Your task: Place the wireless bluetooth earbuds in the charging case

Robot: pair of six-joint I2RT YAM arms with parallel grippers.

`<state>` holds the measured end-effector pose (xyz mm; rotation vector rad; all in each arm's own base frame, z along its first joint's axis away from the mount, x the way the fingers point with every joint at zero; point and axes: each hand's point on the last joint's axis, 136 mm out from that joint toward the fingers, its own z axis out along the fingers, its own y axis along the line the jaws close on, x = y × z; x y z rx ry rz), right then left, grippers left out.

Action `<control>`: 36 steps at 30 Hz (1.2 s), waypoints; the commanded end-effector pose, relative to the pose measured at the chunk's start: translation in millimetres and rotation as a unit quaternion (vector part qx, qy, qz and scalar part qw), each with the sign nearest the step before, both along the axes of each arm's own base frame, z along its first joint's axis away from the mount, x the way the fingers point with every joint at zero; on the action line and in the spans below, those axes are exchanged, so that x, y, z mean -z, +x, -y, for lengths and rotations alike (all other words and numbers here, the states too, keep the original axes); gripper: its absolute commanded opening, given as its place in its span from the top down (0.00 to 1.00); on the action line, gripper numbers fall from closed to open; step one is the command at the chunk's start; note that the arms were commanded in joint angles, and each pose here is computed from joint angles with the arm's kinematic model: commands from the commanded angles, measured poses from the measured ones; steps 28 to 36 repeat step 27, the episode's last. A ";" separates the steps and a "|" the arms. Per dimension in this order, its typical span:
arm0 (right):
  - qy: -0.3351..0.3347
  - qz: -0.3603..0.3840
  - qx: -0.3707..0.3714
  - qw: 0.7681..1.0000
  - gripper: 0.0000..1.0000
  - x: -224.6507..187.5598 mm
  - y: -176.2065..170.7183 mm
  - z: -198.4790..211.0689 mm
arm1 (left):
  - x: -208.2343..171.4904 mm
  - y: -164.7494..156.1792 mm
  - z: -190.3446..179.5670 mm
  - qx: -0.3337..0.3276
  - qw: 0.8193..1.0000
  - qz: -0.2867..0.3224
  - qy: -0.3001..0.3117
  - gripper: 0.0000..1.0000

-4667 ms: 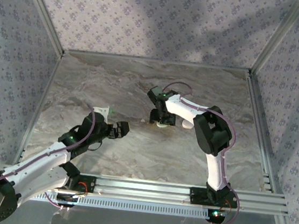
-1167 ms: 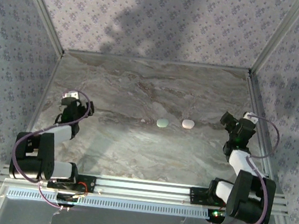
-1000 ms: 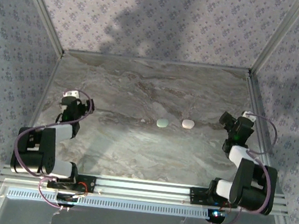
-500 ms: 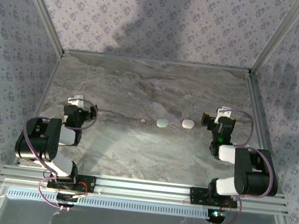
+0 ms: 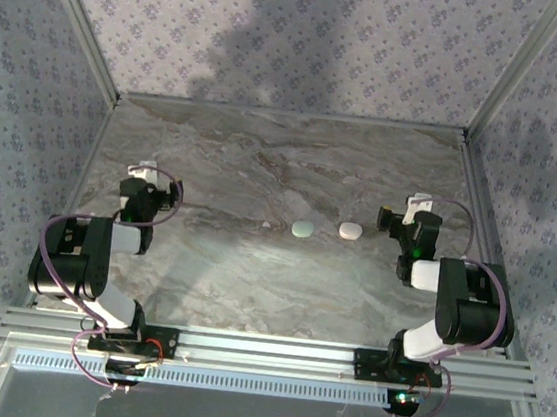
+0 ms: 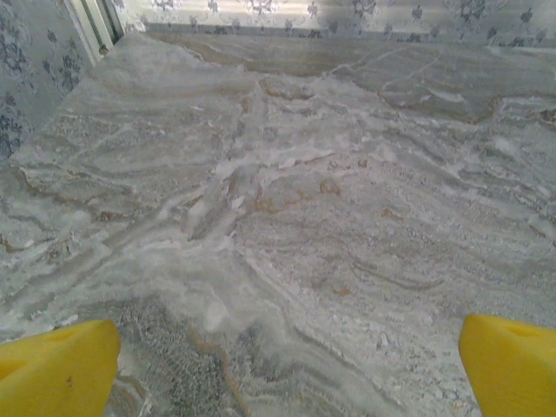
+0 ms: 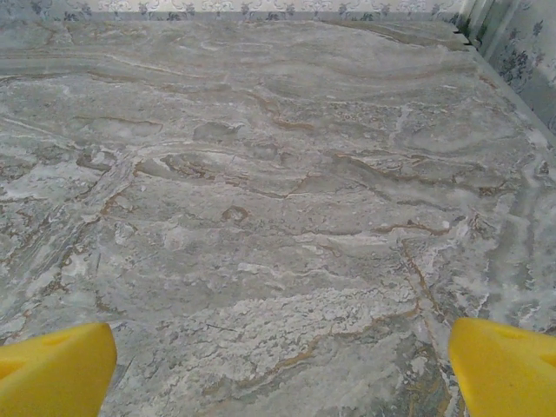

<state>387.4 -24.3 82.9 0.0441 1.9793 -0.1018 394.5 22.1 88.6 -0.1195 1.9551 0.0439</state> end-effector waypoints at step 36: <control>0.003 -0.002 -0.004 1.000 0.00 -1.0 3.7 -3.9 | -0.5 3.2 4.6 0.009 1.000 -0.002 0.009 0.00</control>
